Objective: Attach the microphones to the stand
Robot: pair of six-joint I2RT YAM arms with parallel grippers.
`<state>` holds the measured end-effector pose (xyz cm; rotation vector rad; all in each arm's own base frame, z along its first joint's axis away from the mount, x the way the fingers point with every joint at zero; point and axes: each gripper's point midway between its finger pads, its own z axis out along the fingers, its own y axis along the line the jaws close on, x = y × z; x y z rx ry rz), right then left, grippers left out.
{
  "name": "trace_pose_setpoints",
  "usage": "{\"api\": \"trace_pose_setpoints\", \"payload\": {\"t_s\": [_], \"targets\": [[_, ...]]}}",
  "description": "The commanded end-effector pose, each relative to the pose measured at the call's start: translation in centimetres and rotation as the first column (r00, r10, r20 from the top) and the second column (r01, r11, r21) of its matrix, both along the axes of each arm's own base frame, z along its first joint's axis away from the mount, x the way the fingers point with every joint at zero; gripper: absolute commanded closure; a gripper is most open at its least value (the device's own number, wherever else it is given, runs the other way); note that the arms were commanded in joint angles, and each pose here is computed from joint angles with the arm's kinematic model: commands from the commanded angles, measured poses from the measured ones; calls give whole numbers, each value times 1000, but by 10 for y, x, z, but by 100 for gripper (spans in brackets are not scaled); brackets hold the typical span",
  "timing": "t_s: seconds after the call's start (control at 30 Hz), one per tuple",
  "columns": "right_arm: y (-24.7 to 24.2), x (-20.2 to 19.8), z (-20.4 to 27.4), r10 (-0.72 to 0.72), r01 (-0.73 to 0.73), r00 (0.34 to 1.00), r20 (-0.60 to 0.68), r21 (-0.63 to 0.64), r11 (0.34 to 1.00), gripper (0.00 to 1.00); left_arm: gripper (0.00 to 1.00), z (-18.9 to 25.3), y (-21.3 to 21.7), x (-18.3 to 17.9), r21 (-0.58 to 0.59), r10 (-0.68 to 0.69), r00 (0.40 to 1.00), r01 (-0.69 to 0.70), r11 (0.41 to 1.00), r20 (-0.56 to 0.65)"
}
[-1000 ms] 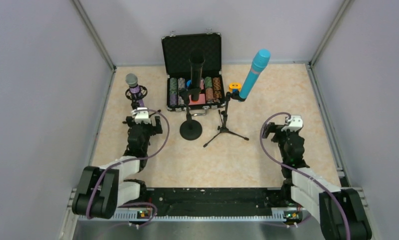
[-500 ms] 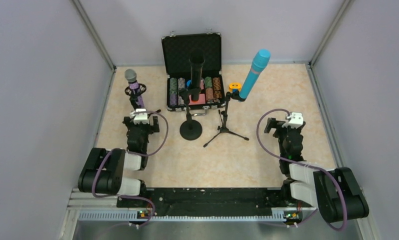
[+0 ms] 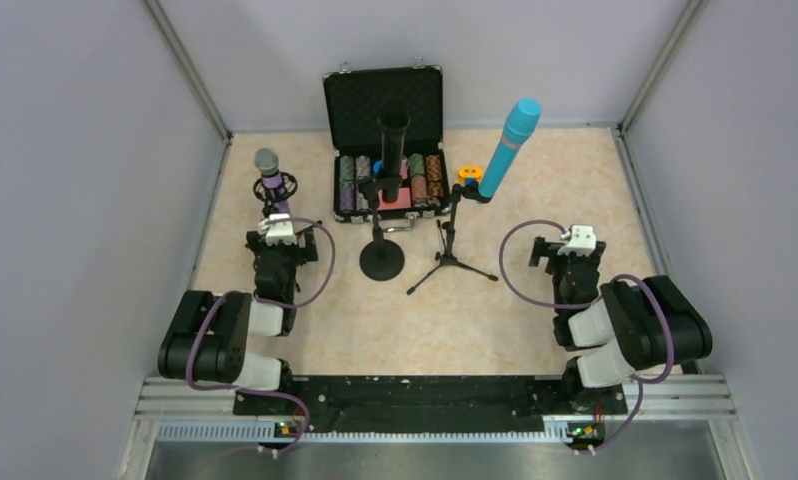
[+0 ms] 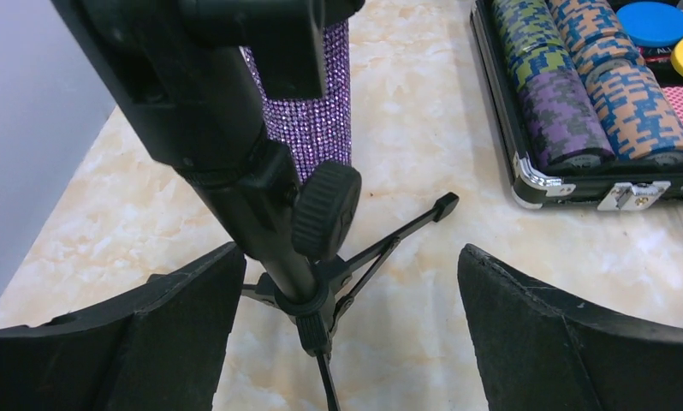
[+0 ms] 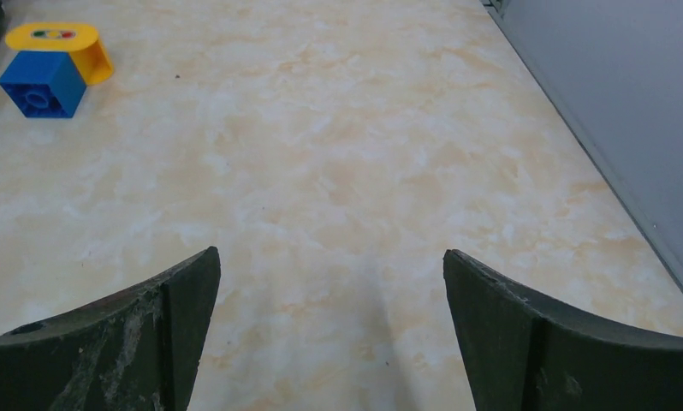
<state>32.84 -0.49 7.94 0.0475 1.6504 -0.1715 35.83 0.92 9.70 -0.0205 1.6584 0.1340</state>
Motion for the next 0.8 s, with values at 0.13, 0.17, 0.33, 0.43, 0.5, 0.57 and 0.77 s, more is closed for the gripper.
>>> {"api": "trace_pose_setpoints", "payload": {"t_s": [0.13,0.17,0.33,0.43,0.5,0.57,0.77], "targets": [[-4,15,39,-40,39,990,134,14,999,1,1,10,15,25,-56,56,998,-57,997,-22],[-4,15,38,-41,39,990,132,14,999,1,1,10,16,25,-56,57,998,-58,997,-22],[-4,15,38,-40,38,990,132,14,999,1,1,10,15,25,-56,55,998,-56,997,-22],[-7,18,37,-58,56,991,122,20,998,1,1,10,15,25,-55,55,998,-56,997,-21],[-8,19,37,-65,62,991,119,23,998,1,1,10,15,25,-56,55,998,-56,997,-21],[-8,19,37,-65,63,991,119,24,998,1,1,10,15,25,-56,55,998,-57,997,-22],[-8,19,37,-64,62,991,117,25,998,1,1,9,15,25,-55,55,998,-57,997,-24]]}}
